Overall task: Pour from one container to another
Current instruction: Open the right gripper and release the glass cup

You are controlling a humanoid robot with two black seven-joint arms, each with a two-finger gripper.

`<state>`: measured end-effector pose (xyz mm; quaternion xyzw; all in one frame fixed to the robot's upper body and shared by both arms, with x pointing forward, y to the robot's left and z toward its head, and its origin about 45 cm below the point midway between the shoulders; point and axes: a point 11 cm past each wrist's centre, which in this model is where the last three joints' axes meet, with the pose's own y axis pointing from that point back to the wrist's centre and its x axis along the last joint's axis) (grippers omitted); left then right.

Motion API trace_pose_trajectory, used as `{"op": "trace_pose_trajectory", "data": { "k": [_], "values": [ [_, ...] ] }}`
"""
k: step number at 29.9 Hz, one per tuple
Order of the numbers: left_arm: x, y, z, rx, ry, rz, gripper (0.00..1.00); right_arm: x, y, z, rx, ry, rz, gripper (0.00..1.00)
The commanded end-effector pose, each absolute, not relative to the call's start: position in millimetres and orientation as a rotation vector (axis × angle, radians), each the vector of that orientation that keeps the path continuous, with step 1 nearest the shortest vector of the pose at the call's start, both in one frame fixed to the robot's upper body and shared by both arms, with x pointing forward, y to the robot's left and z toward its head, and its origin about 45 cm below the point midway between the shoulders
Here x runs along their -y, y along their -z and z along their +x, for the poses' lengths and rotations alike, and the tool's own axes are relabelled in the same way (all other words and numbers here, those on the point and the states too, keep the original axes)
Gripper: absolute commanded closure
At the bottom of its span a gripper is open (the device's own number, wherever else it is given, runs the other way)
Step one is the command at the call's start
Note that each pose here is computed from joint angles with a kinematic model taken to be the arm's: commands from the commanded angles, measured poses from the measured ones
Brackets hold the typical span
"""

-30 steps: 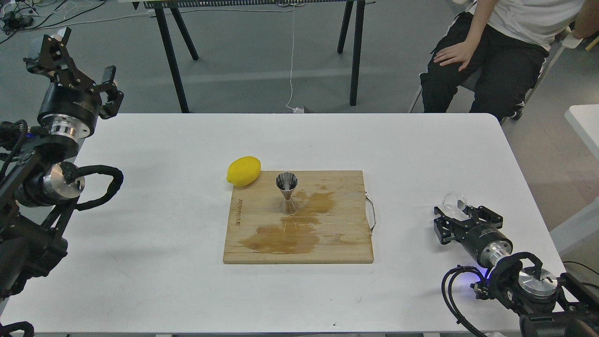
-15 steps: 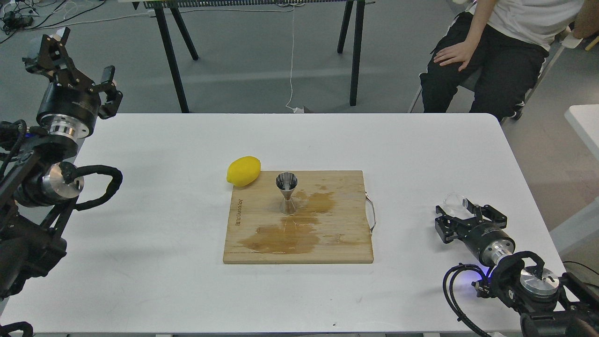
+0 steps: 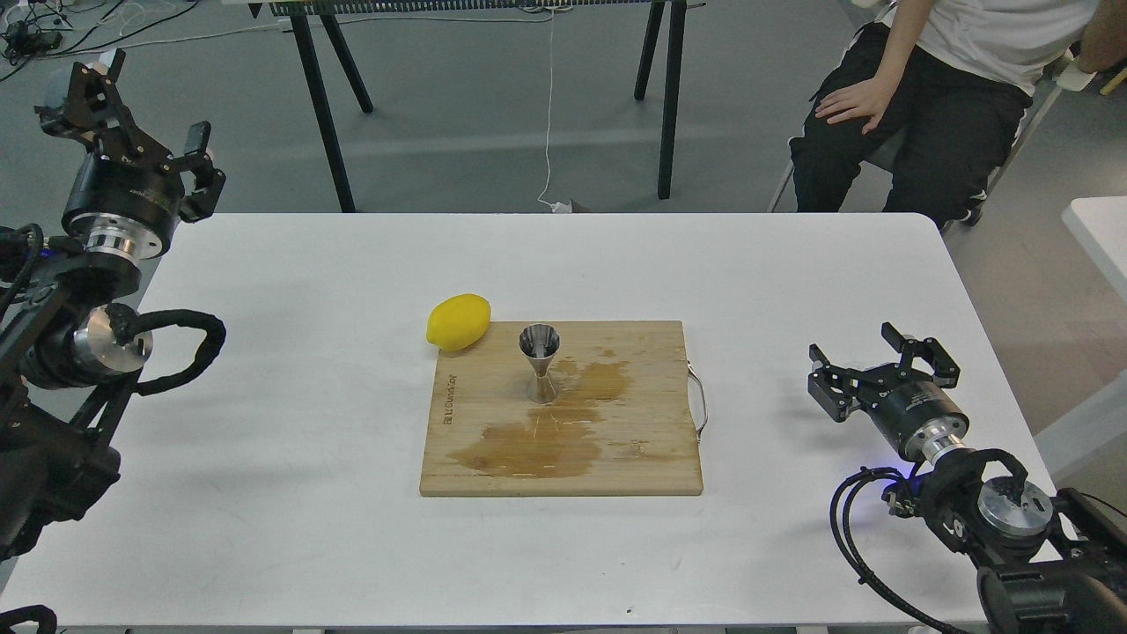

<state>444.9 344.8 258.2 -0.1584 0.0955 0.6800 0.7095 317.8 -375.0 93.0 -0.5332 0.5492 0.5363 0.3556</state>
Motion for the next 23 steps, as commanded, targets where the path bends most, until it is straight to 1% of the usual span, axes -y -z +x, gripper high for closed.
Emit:
{"op": "trace_pose_trajectory", "data": {
  "k": [1,4,8,11,13,18,23],
  "values": [
    [-344.7,-259.3,445.3,-0.216,-1.504,-0.354,0.0,383.9,-138.2,346.1,-1.378,-1.282,-1.507,0.01],
    [-343.8,-259.6,445.7,-0.218,-1.502,-0.356,0.0,386.6,-177.6,372.8,-1.346,-1.18,-1.619,0.01],
    [-342.1,-260.1,445.8,-0.221,-1.491,-0.358,0.0,375.0,-228.7,409.9,-1.326,-1.016,-1.793,0.0],
    [-340.7,-258.6,445.2,-0.225,-1.485,-0.361,0.0,370.3,-259.5,427.9,-1.324,-0.887,-1.841,0.0],
    [-338.2,-257.5,445.3,-0.231,-1.482,-0.362,0.0,367.0,-270.1,437.0,-1.321,-0.854,-1.854,0.0],
    [-332.3,-255.2,445.1,-0.239,-1.472,-0.365,0.0,364.2,-280.2,463.5,-1.361,-0.844,-1.86,0.0],
    [-327.2,-253.0,445.2,-0.249,-1.465,-0.368,0.0,358.3,-284.7,468.5,-1.356,-0.844,-1.871,0.0]
  ]
}}
